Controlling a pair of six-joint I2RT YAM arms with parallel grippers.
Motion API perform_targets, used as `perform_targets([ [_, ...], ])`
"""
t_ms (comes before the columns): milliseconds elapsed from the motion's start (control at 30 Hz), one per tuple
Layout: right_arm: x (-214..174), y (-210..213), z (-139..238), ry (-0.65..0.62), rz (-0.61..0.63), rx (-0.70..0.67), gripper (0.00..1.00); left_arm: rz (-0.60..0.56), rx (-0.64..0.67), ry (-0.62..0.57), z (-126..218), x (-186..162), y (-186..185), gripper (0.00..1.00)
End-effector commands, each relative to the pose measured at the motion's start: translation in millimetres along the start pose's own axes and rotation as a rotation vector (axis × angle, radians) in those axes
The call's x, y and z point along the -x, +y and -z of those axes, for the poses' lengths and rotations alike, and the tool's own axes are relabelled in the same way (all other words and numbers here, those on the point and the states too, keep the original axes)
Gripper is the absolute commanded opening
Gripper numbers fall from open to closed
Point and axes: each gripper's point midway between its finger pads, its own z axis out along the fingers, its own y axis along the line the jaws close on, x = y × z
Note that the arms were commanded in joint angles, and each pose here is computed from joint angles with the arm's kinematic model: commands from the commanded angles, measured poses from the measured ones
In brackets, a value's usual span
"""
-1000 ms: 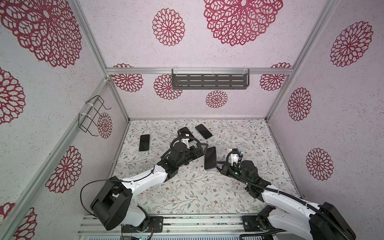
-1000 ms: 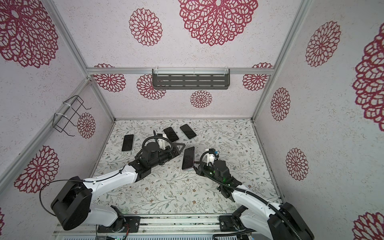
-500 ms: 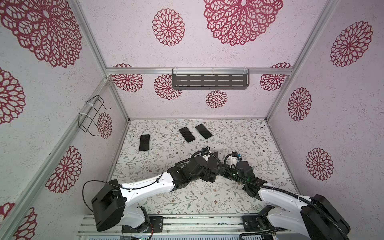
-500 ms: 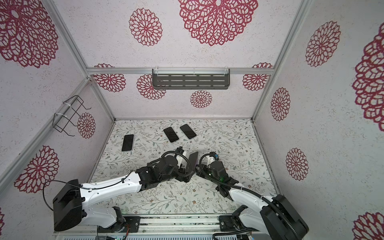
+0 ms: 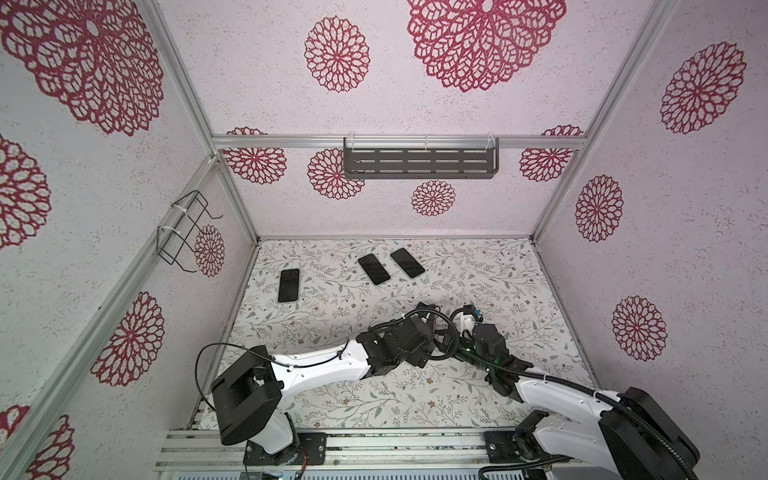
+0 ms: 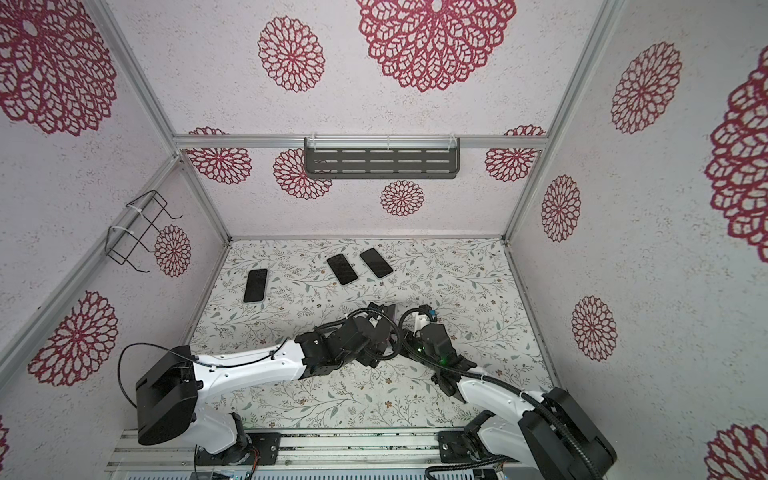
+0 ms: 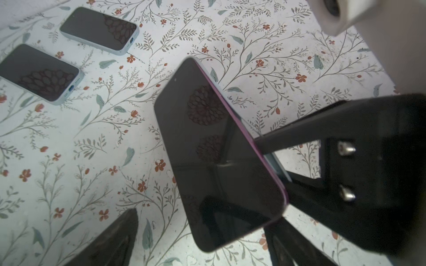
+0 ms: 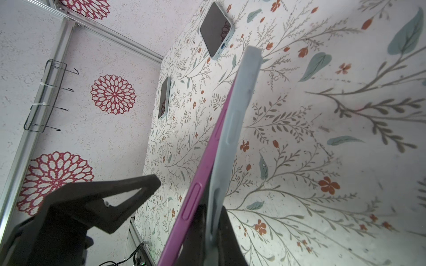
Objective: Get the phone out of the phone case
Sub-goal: 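Lower the cased phone toward the table nearer the robot with both grippers, then pull the light blue case off with the right gripper while the left holds the phone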
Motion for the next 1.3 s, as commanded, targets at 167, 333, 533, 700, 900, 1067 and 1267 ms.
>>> perform_targets([
  [167, 2.4, 35.8, 3.2, -0.008, 0.010, 0.149, 0.00, -0.093, 0.074, -0.073, -3.3, 16.0, -1.5, 0.76],
  [333, -2.3, 41.0, 1.0, 0.011, 0.005, 0.177, 0.00, -0.125, -0.020, -0.123, -7.2, 15.5, -24.6, 0.63],
  [533, -3.6, 42.4, 2.9, 0.017, -0.005, 0.187, 0.00, -0.128, -0.075, -0.148, -5.9, 12.3, -34.6, 0.31],
  [700, -3.9, 38.1, 8.2, 0.007, -0.013, 0.169, 0.00, -0.110, -0.052, -0.192, 11.8, 10.6, -31.0, 0.05],
  [900, -11.6, 13.5, 9.3, 0.020, -0.047, 0.068, 0.00, -0.103, 0.147, -0.193, 43.8, -5.0, 4.1, 0.00],
  [1067, -18.1, -20.7, 11.4, 0.004, -0.074, -0.056, 0.00, -0.122, 0.307, -0.121, 69.4, -38.6, 37.4, 0.00],
  [1267, -23.1, -21.3, 8.7, 0.005, -0.092, -0.035, 0.00, -0.230, 0.451, -0.021, 67.6, -68.2, 57.6, 0.00],
])
